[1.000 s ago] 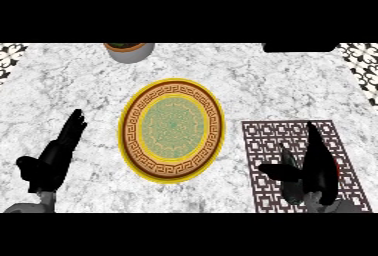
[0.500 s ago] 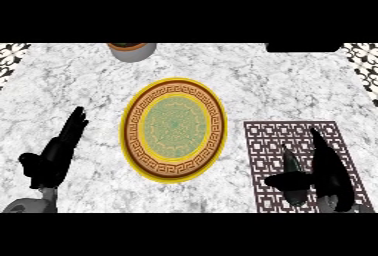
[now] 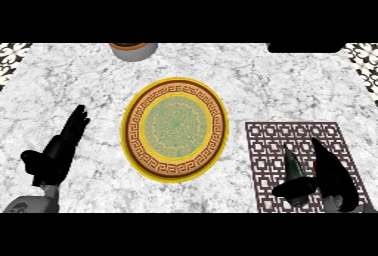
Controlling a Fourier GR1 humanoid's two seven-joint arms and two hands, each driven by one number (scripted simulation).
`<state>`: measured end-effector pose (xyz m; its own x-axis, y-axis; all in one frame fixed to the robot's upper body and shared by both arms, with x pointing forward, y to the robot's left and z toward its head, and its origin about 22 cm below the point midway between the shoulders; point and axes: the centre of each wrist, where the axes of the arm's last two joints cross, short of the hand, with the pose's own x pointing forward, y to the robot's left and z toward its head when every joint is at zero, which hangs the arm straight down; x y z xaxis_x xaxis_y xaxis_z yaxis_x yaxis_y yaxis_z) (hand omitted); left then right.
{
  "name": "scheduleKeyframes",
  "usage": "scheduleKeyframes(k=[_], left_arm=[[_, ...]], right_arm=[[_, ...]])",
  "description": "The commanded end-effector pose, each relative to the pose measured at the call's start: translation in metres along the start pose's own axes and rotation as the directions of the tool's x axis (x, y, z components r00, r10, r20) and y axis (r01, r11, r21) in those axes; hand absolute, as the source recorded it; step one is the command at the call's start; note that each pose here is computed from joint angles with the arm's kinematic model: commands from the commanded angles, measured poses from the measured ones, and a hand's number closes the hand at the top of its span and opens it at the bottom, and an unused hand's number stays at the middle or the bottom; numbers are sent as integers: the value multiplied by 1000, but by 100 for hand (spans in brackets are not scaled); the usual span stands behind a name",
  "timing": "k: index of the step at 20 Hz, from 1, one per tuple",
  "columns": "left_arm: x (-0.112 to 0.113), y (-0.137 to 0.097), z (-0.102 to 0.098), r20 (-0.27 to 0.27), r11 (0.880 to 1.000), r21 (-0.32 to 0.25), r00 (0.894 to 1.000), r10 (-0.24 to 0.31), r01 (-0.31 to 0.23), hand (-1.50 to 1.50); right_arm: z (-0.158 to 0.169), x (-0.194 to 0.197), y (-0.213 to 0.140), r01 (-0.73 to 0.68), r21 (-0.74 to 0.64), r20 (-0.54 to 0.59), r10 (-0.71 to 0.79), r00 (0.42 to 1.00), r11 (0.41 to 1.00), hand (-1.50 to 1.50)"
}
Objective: Pick the eggplant from the placemat and place it in the plate
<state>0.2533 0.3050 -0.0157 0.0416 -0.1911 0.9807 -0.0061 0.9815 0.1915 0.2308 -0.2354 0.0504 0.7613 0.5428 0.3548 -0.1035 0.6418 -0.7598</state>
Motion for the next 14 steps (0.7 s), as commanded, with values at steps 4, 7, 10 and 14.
scheduleKeyframes(k=[4, 7, 10, 14], left_arm=[[-10, -11, -7, -9, 1000, -6, 1000, 5, -5, 0], [-18, 10, 5, -1, 1000, 0, 1000, 0, 0, 0], [8, 7, 0, 6, 1000, -12, 1000, 1, -1, 0], [2, 4, -2, -3, 1000, -3, 1000, 18, -18, 0]], right_arm=[[-10, -1, 5, -48, 48, -199, 57, 978, 998, -150], [-14, -3, 14, -98, 53, -218, 108, 970, 994, -150], [-32, -13, 21, -91, 37, -248, 98, 964, 995, -150], [-42, -19, 23, -104, 50, -251, 113, 961, 993, -150]])
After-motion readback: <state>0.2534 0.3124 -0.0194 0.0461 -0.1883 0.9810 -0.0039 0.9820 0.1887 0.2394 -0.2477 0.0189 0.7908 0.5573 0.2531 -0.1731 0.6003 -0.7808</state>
